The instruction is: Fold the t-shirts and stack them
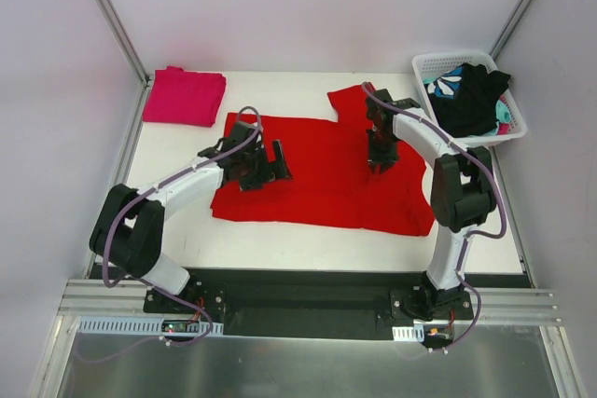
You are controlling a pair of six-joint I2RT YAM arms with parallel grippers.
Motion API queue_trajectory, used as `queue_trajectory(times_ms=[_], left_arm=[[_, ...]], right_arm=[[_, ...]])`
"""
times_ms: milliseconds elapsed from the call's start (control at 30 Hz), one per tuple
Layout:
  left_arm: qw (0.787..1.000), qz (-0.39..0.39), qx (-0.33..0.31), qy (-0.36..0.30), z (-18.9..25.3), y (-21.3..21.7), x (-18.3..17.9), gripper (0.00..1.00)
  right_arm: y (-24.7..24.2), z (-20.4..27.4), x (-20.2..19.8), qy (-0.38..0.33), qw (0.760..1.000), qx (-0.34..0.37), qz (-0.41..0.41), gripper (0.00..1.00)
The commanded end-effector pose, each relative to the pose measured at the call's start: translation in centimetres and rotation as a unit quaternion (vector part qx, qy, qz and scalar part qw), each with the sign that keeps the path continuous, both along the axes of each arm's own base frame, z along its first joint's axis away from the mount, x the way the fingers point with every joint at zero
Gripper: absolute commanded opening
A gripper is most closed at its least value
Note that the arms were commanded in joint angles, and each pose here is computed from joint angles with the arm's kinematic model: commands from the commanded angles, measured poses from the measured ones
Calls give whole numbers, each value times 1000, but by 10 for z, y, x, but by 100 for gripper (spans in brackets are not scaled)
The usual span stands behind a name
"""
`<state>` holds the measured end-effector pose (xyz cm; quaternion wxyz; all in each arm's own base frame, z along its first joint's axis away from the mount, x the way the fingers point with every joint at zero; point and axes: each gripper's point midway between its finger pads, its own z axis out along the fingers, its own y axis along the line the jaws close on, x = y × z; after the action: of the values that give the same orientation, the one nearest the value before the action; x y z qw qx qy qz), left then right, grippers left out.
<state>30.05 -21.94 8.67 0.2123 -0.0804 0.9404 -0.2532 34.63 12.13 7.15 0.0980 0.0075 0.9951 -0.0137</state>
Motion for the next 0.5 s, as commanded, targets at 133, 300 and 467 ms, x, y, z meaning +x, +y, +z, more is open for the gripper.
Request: queue_trajectory(times_ms=[133, 300, 467], left_arm=[[999, -37, -38, 5, -5, -68, -25, 99], [997, -55, -49, 0, -8, -105, -37, 99], [997, -39, -64, 0, -28, -106, -38, 99]], right_arm=[[-2, 0, 4, 2, 1000, -10, 8, 23], [-4, 1, 7, 3, 1000, -12, 8, 22], [-5, 0, 9, 5, 1000, -12, 9, 22]])
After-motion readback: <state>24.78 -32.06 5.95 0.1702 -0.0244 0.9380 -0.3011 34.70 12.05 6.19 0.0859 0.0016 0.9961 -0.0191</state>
